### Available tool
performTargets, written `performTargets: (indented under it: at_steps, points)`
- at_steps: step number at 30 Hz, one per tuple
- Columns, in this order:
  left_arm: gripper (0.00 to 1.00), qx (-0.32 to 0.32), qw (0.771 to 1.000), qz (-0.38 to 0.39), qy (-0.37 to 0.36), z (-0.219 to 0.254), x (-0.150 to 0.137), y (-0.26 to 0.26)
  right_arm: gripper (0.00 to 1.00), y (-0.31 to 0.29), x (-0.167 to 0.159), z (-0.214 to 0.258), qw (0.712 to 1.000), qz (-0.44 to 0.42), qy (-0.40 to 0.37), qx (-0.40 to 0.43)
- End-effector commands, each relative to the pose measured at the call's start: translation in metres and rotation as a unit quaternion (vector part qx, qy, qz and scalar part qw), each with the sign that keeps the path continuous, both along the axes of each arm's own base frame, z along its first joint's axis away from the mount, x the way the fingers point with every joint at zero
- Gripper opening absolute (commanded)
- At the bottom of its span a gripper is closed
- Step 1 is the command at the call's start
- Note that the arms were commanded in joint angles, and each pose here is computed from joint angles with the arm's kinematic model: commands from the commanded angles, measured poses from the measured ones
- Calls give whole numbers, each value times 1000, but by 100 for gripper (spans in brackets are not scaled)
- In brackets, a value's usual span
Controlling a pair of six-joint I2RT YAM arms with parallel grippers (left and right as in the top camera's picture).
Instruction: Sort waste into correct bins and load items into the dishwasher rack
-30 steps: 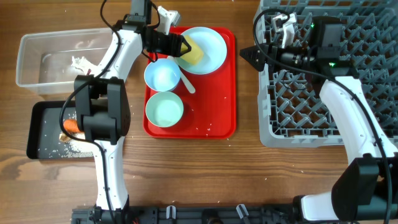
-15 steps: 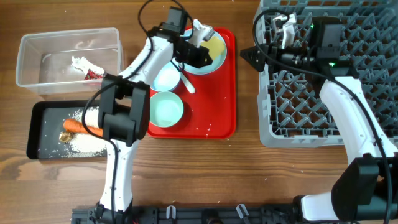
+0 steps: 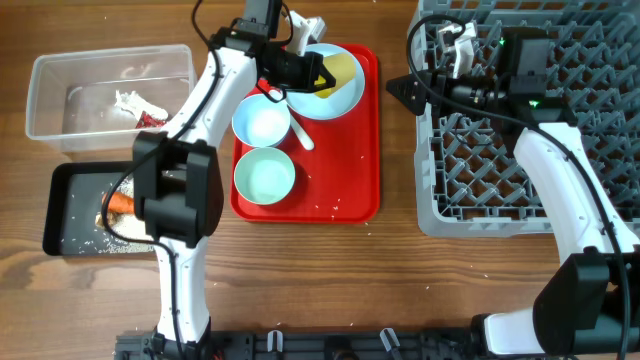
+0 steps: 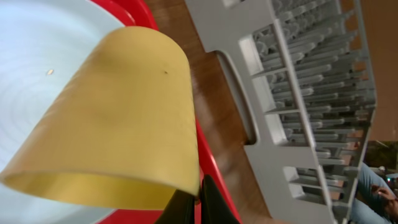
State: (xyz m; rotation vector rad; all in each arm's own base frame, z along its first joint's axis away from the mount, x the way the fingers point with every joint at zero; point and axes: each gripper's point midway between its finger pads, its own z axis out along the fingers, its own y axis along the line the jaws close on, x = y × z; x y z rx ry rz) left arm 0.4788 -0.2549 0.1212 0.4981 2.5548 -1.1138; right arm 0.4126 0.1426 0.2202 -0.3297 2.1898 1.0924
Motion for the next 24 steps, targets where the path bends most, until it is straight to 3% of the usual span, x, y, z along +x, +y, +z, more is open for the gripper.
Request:
performTargets:
  at_steps: [1,3,8,13,19,20,22,24]
  points:
    - [4,-20,1000,7,-17,43,-5,12,74,2,1,3,1000,4,-3,3]
    - [4,-66,998,-17,-16,70,-17,23,75,6,-1,9,1000,21,-17,13]
    - [4,-252,966,-58,8,130,-33,56,84,15,-10,19,993,84,-75,21]
    - [4,-285,956,-67,20,141,-37,57,86,24,-11,15,988,121,-81,55]
    - [4,-285,956,-67,20,141,-37,57,86,51,-14,-11,983,158,-31,89]
    - [4,-269,961,-59,18,136,-34,57,86,55,-14,-11,982,162,-33,88]
    - [4,-146,989,-15,3,95,-19,57,85,48,-7,-12,986,142,-27,85]
    - [30,-8,1000,6,-21,57,-13,45,85,26,7,0,989,105,-27,98]
